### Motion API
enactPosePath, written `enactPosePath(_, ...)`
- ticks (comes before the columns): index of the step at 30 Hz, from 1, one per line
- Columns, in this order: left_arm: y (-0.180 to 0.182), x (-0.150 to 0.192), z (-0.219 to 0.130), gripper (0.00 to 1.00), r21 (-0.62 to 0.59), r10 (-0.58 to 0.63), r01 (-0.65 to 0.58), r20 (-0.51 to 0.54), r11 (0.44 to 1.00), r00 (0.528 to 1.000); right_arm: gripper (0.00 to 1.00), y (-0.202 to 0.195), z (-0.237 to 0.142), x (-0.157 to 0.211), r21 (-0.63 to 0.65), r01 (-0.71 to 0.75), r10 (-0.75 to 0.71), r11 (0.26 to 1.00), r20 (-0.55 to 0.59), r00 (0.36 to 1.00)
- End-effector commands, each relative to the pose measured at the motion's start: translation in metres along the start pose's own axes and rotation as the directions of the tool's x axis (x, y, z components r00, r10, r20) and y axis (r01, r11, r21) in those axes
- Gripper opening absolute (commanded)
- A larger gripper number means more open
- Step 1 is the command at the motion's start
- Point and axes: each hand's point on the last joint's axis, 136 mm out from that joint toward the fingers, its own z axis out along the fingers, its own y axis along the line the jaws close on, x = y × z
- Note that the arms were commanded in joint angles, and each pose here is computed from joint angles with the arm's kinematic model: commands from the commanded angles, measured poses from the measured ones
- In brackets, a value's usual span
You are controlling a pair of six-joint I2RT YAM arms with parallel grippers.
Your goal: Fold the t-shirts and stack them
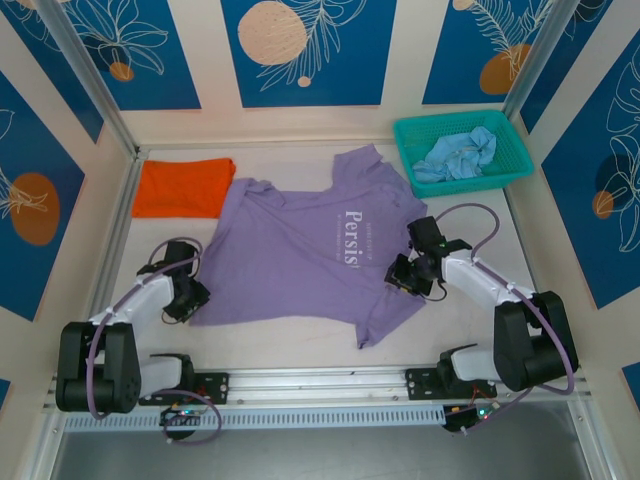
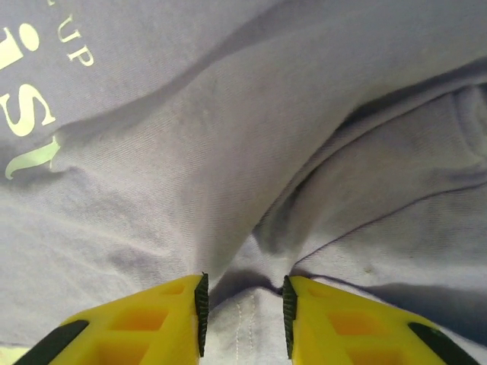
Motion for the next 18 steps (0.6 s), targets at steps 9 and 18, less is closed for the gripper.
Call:
enactPosePath(9, -0.007, 0.026, 0.013, 0.33, 0.092, 0.009, 0.000, -0.097, 0.996, 0.995, 0.31, 0.015, 0.009, 0.018, 0.039, 0.036, -0.034, 0.999, -0.054, 0.998)
enactPosePath(18, -0.003, 0.025, 0.013, 0.23, 0.077, 0.003, 0.003, -0.086, 0.997, 0.996, 0.15, 0.015, 0.003, 0.018, 0.070, 0.038, -0.034, 0.997, -0.045, 0.998)
